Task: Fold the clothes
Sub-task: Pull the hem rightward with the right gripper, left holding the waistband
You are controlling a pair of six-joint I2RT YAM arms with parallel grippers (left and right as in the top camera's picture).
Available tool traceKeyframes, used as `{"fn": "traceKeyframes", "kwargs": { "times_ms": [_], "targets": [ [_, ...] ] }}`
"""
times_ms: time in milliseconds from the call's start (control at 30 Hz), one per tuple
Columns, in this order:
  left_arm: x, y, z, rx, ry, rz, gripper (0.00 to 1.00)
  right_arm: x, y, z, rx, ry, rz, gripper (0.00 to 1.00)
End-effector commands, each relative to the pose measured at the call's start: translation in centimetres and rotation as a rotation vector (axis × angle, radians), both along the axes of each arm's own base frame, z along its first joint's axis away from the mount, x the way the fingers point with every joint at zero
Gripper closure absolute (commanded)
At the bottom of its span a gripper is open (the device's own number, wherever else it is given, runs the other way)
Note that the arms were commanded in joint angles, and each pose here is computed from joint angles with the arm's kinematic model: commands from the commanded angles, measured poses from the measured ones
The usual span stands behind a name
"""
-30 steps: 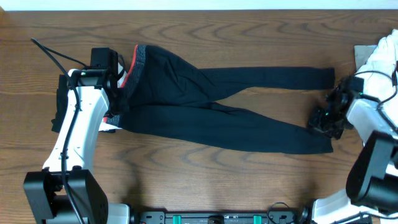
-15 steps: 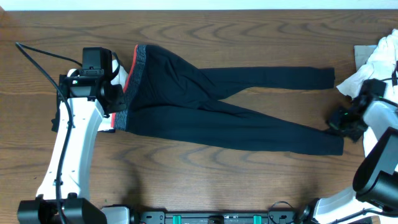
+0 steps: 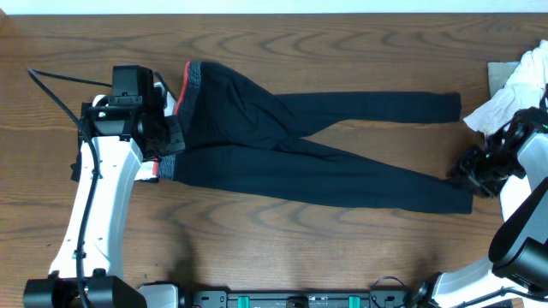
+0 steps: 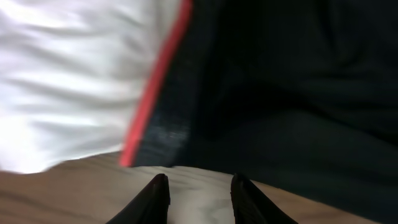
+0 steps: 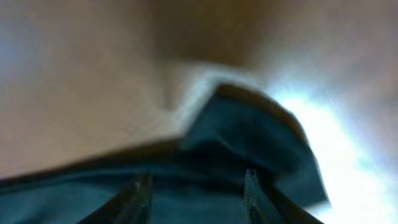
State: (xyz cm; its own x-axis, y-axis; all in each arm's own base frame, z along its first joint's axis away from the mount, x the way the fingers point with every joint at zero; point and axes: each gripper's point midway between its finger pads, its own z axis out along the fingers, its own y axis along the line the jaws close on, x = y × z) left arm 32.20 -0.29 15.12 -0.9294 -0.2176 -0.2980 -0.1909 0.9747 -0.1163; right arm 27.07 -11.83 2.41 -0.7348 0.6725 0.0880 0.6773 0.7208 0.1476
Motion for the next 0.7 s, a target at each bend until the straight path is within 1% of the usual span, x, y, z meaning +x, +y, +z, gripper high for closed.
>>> {"fn": "traceKeyframes", "kwargs": {
  "times_ms": [0, 200, 300, 367, 400, 433, 500, 600, 667],
  "targets": [
    [0.1, -2.1, 1.1, -0.092, -0.028, -0.043, 0.64, -2.2, -2.4, -0.3, -0.139, 0.126, -0.071, 0.51],
    [0.1, -3.0, 1.1, -0.091, -0.031, -0.073, 0.64, -2.3, -2.4, -1.2, -0.145, 0.121, -0.087, 0.5],
    [0.1, -3.0, 1.1, -0.091, -0.031, -0.072, 0.64, -2.3, -2.1, -2.3, -0.144, 0.1, -0.101, 0.56],
    [0.2, -3.0, 1.1, -0.091, -0.031, -0.072, 0.64, -1.9, -1.5, -3.2, -0.118, 0.059, -0.103, 0.65],
    [0.2, -3.0, 1.1, -0.091, -0.031, -0.072, 0.64, -1.7, -1.3, -3.5, -0.106, 0.046, -0.104, 0.73],
    [0.2, -3.0, 1.1, -0.091, -0.031, -0.072, 0.64, -1.5, -0.9, -3.6, -0.084, 0.028, -0.106, 0.86],
    [0.1, -3.0, 1.1, -0.091, -0.031, -0.072, 0.64, -0.8, -0.4, -3.4, -0.046, -0.004, -0.103, 0.98],
    [0.2, -3.0, 1.1, -0.091, -0.031, -0.072, 0.64, 1.2, -0.1, -1.1, 0.013, -0.106, -0.08, 0.99],
    [0.1, -3.0, 1.1, -0.091, -0.03, -0.072, 0.64, 2.2, -0.7, 1.1, 0.01, -0.167, -0.085, 0.99]
  ]
}}
